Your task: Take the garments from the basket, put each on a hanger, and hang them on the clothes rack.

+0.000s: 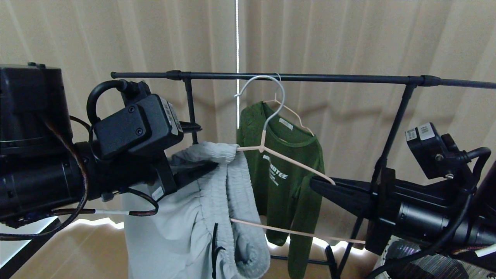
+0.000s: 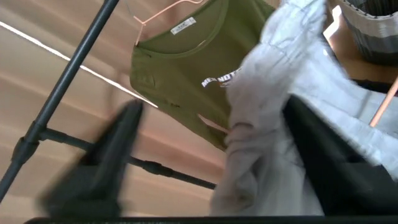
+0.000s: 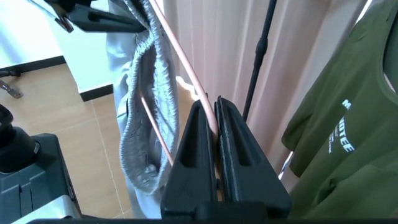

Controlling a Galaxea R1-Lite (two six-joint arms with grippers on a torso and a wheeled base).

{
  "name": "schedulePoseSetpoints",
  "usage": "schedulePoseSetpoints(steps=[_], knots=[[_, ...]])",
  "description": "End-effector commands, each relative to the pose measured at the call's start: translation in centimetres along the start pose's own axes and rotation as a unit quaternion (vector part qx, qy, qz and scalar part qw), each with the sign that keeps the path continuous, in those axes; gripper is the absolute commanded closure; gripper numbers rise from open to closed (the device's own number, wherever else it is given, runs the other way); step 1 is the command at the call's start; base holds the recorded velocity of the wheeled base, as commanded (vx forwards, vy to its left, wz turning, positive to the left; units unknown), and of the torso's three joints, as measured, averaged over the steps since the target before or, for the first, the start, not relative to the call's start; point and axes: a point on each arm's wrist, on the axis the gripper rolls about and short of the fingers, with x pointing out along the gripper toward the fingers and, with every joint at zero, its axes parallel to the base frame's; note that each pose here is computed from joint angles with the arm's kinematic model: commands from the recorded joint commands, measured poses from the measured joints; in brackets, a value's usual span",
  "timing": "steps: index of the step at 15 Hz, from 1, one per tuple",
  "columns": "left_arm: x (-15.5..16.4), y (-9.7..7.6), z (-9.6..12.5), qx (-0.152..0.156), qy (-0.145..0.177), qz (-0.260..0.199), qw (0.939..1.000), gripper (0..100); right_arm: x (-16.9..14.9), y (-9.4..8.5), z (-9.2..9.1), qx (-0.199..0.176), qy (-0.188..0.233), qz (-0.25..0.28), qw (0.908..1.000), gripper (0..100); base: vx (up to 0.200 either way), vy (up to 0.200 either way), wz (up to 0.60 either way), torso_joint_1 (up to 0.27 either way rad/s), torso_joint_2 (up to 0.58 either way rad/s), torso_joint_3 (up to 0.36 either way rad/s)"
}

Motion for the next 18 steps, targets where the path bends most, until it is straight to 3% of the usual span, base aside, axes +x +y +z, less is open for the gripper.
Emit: schedulePoseSetpoints(steps=[1, 8, 9, 12, 14, 16, 17, 18], knots=[[0.1, -0.1, -0.1, -0.001, 0.002, -0.001, 1.0, 100, 0.0, 0.0, -0.1, 0.0, -0.001, 0.002, 1.0, 100, 0.0, 0.0, 0.0, 0.0, 0.0, 0.0], [0.0, -0.3, -0.2, -0.004, -0.003, -0.009, 0.9999, 100, -0.1, 0.0, 0.0, -0.003, -0.006, 0.006, 1.0, 100, 0.0, 0.0, 0.0, 0.0, 0.0, 0.0], [0.0, -0.1, -0.2, -0.004, -0.006, -0.003, 1.0, 100, -0.2, 0.0, -0.1, -0.004, -0.005, 0.005, 1.0, 0, 0.0, 0.0, 0.0, 0.0, 0.0, 0.0], [-0.1, -0.2, -0.3, -0.005, -0.003, -0.001, 1.0, 100, -0.2, -0.2, -0.3, -0.025, -0.001, -0.001, 0.9997, 0, 0.0, 0.0, 0.0, 0.0, 0.0, 0.0], [-0.2, 0.2, -0.9, -0.008, 0.02, 0.019, 0.9996, 100, -0.5, -1.2, -0.1, -0.039, -0.006, -0.025, 0.9989, 0, 0.0, 0.0, 0.0, 0.0, 0.0, 0.0], [-0.5, -0.1, -1.8, -0.013, 0.082, 0.062, 0.9946, 100, -1.1, -2.7, -0.2, -0.067, -0.003, -0.061, 0.9958, 0, 0.0, 0.0, 0.0, 0.0, 0.0, 0.0], [-0.6, -0.1, -2.0, -0.015, 0.097, 0.074, 0.9924, 100, -1.2, -3.0, -0.3, -0.072, -0.001, -0.068, 0.9951, 0, 0.0, 0.0, 0.0, 0.0, 0.0, 0.0], [-0.8, -0.3, -2.3, -0.038, 0.127, 0.099, 0.9863, 100, -1.6, -3.5, -0.7, -0.083, 0.008, -0.083, 0.9931, 0, 0.0, 0.0, 0.0, 0.0, 0.0, 0.0]])
